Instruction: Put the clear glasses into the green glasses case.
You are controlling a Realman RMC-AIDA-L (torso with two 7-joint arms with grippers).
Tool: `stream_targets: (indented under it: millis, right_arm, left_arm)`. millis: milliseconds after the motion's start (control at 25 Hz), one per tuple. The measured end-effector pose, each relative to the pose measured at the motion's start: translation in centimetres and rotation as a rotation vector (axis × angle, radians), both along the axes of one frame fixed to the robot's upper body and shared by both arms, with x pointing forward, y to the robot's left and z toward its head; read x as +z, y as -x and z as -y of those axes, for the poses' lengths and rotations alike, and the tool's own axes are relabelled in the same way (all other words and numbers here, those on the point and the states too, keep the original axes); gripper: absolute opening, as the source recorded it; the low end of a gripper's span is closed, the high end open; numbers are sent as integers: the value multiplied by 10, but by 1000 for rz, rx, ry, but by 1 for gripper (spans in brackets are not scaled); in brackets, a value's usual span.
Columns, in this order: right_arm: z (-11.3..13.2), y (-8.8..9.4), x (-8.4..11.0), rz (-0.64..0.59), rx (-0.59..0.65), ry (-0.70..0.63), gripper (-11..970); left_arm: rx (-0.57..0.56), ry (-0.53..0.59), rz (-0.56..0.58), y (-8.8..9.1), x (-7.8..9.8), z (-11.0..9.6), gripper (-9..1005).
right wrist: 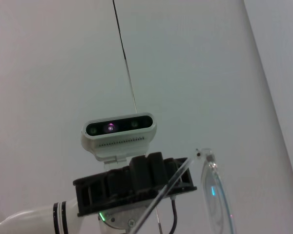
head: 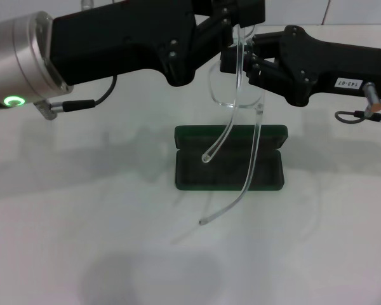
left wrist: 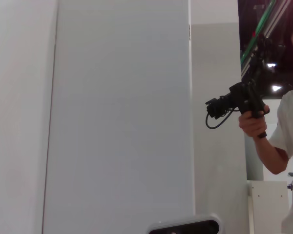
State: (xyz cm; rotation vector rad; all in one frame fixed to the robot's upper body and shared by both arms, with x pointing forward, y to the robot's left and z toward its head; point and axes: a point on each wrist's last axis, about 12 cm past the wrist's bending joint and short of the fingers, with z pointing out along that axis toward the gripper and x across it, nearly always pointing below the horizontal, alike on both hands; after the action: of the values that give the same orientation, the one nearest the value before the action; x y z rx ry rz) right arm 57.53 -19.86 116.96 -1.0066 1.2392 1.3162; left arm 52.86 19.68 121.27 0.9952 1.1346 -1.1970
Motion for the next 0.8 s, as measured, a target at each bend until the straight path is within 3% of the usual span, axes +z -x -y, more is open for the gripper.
stream_targets:
  millis: [800]
  right_arm:
    - [0,0,0,0,-1,-1,115]
  left_arm:
    - [47,-2,2,-4,-16,-2,38]
